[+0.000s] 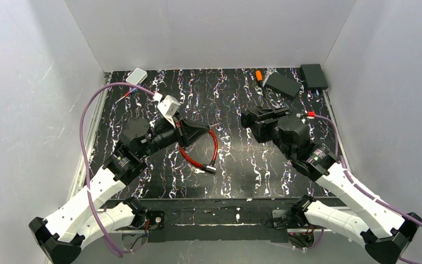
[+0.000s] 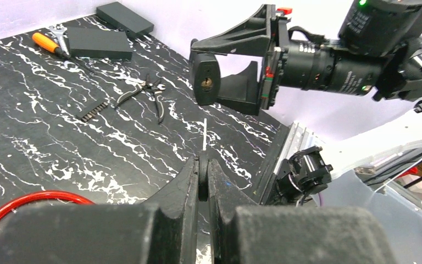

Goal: Unlock with the key

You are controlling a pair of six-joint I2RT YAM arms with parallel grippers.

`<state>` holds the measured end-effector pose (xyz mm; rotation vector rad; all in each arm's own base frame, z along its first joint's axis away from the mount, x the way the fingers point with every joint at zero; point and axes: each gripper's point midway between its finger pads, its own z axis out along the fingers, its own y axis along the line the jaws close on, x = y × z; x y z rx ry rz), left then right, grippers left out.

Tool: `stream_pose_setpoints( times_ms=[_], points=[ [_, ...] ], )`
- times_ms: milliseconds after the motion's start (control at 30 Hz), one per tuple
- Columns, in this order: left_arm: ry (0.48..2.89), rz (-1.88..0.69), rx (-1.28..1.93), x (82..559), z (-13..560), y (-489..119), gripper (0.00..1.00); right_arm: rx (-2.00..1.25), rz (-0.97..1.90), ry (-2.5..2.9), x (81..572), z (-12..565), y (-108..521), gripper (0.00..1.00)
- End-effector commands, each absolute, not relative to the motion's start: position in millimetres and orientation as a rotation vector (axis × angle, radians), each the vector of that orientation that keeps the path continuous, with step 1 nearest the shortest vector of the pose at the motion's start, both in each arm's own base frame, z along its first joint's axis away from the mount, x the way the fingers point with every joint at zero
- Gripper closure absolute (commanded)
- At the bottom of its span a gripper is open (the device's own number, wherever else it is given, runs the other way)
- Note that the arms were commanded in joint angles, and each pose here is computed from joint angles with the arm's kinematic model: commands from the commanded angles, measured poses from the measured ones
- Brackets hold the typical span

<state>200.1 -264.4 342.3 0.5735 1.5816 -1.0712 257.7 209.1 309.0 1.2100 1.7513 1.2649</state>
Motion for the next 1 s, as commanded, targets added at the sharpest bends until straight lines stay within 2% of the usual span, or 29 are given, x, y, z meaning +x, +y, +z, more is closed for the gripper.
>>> stream_pose_setpoints(
  times_ms=[0,333,967],
  points=[
    [1.509,-1.157,0.566,190.1,368.0,-271.4,1.0,1.226,1.47,1.464,267.5,361.4,198.3,0.99],
    [1.519,-1.18,0.559,189.9,358.9,-289.9,1.0,1.243,1.467,1.451,266.9,363.7,194.7,0.99],
    [1.633,-1.103,0.463,214.0,318.9,-322.9,1.0,1.35,1.426,1.599,261.6,328.0,205.6,0.99]
  ],
)
